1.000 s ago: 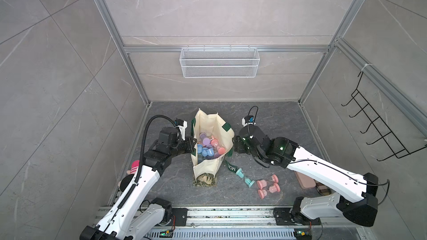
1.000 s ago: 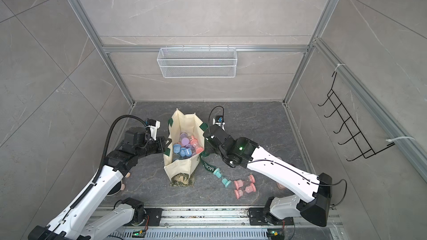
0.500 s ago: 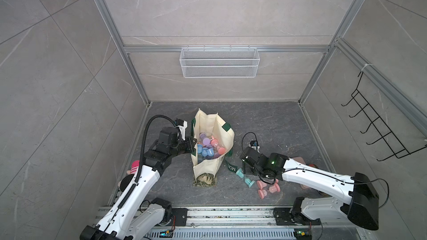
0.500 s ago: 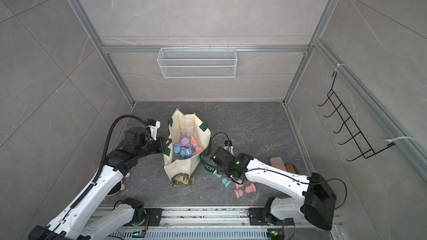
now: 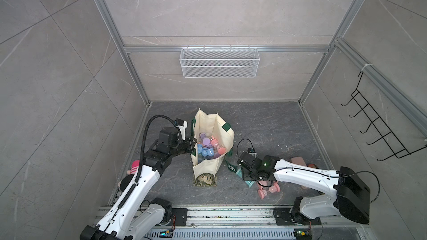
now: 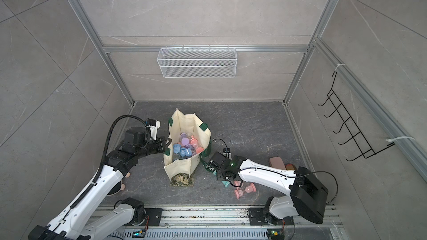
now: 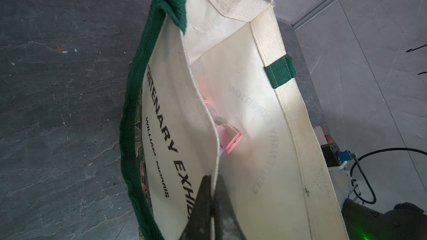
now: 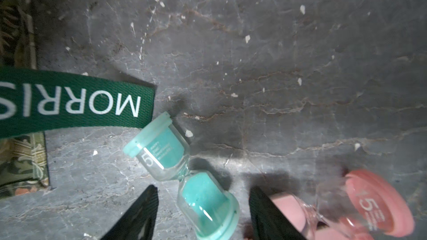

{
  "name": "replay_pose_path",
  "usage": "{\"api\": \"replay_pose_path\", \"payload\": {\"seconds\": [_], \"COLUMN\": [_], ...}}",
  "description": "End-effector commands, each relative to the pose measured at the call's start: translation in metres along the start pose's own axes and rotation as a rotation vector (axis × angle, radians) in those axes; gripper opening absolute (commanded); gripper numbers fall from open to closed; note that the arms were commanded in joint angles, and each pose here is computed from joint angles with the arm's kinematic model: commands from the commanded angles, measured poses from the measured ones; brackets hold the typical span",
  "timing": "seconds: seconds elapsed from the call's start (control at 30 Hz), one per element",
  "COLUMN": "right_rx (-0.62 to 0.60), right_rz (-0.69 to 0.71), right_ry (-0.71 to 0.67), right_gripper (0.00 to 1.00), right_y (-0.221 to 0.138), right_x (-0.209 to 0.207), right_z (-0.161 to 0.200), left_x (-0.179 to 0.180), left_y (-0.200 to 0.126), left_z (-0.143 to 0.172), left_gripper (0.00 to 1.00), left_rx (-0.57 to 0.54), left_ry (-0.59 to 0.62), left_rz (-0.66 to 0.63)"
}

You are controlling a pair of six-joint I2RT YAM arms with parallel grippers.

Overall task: Put the hourglass into the canvas bag
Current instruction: Pick up the hourglass from the center of the board.

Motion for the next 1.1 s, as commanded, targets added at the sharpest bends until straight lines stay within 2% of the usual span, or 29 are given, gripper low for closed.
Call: {"api": "replay_pose_path", "payload": {"seconds": [0.0,0.53,1.07], "right_rx": [0.033,0.060,0.080], "right_rz": [0.030,0.091,0.118], "right_ry": [-0.015,-0.062,-0.066], "right_gripper": [0.65,0.62,0.53], "right_y": [0.007,0.027,0.043], "right_x": [-0.006,-0.004,-0.003], "right_z": [0.011,0.018,0.023], "left_x": [-0.005,-0.005,-0.006], "left_y": [-0.002,-0.001,-0.001], "left_z": [-0.001,0.000,0.000], "left_gripper": [0.00,0.00,0.00], "left_rx": [0.000,0.004,0.002], "left_ry": [0.021,0.019,0.019], "left_rz": [0.023,0.025,0.029]}}
Point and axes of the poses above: each gripper's point midway between its finger pads, its own y axis out along the fingers, its own x axis along the line the jaws close on, z = x × y, the point moved 1 cm from there along -y, back along the fingers, and after that the axes turned 9 degrees about y, right-handed, at the moved point
